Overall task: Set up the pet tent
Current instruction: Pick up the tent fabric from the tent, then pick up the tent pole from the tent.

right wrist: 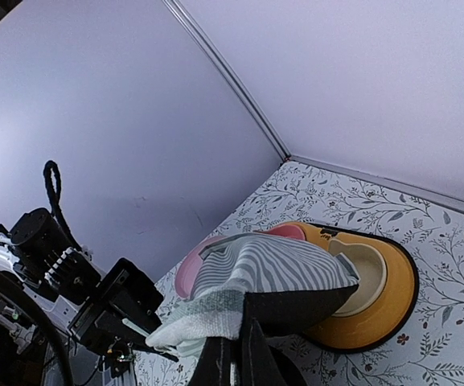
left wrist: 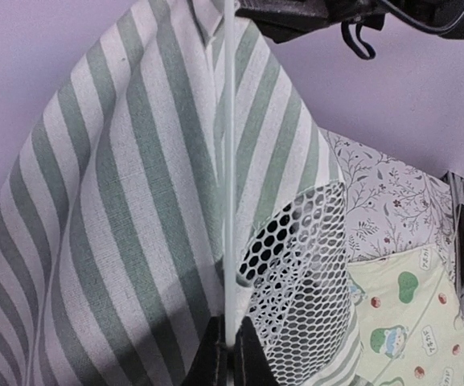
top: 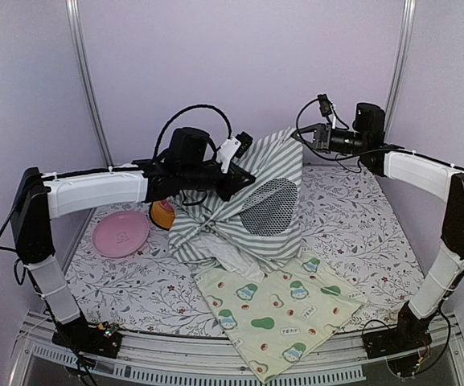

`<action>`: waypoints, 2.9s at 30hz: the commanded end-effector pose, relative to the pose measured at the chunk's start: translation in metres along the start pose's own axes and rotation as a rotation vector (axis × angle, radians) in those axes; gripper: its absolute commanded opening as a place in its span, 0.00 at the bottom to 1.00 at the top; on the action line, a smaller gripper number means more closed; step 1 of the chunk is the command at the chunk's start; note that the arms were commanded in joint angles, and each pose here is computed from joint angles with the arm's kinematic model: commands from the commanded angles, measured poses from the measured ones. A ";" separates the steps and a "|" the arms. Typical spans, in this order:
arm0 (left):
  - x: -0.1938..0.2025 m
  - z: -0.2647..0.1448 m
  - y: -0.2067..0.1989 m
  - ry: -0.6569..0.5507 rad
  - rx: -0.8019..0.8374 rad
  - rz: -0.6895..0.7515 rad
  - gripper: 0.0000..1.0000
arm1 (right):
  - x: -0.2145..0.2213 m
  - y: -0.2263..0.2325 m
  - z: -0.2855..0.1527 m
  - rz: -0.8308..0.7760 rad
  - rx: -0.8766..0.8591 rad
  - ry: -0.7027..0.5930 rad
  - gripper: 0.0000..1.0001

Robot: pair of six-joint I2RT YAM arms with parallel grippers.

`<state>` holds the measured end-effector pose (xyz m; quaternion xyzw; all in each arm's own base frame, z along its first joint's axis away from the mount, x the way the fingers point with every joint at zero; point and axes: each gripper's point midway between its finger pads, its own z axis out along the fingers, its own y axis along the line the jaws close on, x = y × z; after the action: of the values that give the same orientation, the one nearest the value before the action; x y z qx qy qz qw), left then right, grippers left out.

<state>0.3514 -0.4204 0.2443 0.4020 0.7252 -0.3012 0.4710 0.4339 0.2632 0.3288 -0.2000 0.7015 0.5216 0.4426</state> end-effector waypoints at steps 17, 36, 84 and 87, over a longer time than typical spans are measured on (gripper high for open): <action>0.024 0.008 0.018 0.124 -0.074 -0.049 0.35 | -0.037 0.006 -0.001 -0.004 0.051 0.013 0.00; -0.038 0.017 0.020 -0.001 -0.129 0.029 0.29 | -0.031 0.015 0.005 -0.018 0.052 0.040 0.00; -0.065 0.071 0.030 -0.156 -0.315 0.236 0.36 | -0.026 0.032 0.009 0.013 0.045 0.071 0.00; -0.059 0.080 0.038 -0.138 -0.334 0.233 0.35 | -0.027 0.034 0.008 0.012 0.046 0.070 0.00</action>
<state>0.4181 -0.4845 0.2815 0.3731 0.6704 -0.1671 0.6192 0.4404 0.2761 0.3405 -0.1875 0.7478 0.4947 0.4012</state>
